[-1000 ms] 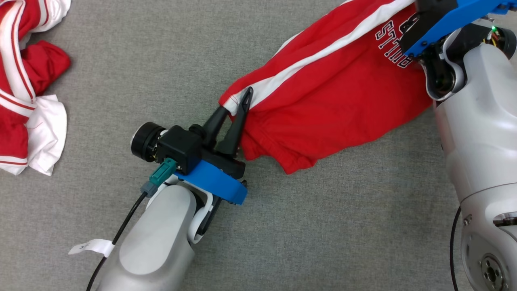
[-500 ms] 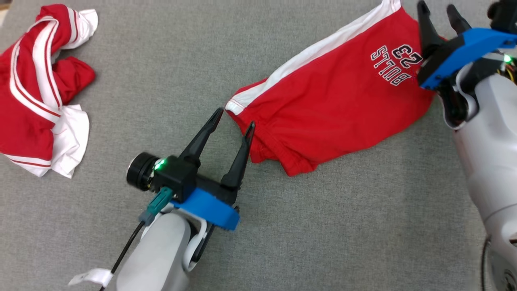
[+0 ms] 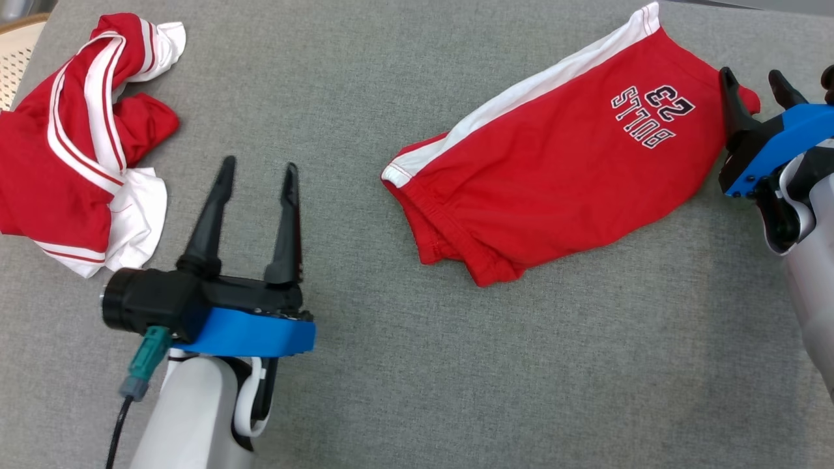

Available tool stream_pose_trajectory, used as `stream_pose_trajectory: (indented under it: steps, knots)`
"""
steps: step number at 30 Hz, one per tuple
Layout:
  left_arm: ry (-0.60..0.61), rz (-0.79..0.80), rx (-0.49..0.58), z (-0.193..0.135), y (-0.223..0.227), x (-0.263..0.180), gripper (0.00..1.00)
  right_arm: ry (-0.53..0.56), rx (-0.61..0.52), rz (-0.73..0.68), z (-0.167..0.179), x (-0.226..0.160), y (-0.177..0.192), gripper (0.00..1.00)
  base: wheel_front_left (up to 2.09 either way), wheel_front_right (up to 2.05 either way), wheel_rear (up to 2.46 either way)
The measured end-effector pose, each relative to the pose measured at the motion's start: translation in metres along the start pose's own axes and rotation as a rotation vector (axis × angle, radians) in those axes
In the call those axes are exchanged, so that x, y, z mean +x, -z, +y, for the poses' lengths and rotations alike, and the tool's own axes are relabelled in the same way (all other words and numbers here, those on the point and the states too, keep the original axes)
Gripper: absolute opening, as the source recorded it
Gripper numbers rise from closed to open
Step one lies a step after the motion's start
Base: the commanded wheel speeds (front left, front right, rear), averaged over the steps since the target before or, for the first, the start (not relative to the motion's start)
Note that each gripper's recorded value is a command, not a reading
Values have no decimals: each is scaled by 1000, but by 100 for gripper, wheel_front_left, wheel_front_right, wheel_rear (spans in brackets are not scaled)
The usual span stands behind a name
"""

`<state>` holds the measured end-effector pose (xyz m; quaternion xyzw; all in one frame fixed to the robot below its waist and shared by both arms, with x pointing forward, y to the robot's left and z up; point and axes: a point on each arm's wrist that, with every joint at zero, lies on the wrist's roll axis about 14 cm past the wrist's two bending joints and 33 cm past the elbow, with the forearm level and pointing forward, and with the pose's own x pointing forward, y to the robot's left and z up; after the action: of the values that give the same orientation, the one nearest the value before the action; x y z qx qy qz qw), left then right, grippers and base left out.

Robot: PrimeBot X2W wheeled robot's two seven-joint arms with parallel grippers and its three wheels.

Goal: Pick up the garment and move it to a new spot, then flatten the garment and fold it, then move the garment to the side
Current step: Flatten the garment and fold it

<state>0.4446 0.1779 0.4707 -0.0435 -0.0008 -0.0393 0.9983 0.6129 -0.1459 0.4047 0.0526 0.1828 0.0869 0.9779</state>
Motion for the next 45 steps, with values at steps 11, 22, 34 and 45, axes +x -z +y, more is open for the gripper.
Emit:
stream_pose_trajectory:
  steps: [11,22,34,45]
  knots:
    - [-157,-26,27,41,-8,-12,100,4,-23,140,-1,1,43,100,0,0,0]
    - [-161,-4,21,41,0,-11,100,-13,33,125,9,-3,39,0,0,0,0]
    - [-119,-20,14,24,-6,-15,100,47,214,-7,-11,-65,31,0,0,0,0]
    - [-63,-44,0,2,-15,-22,100,221,403,-95,-70,-145,53,0,0,0,0]
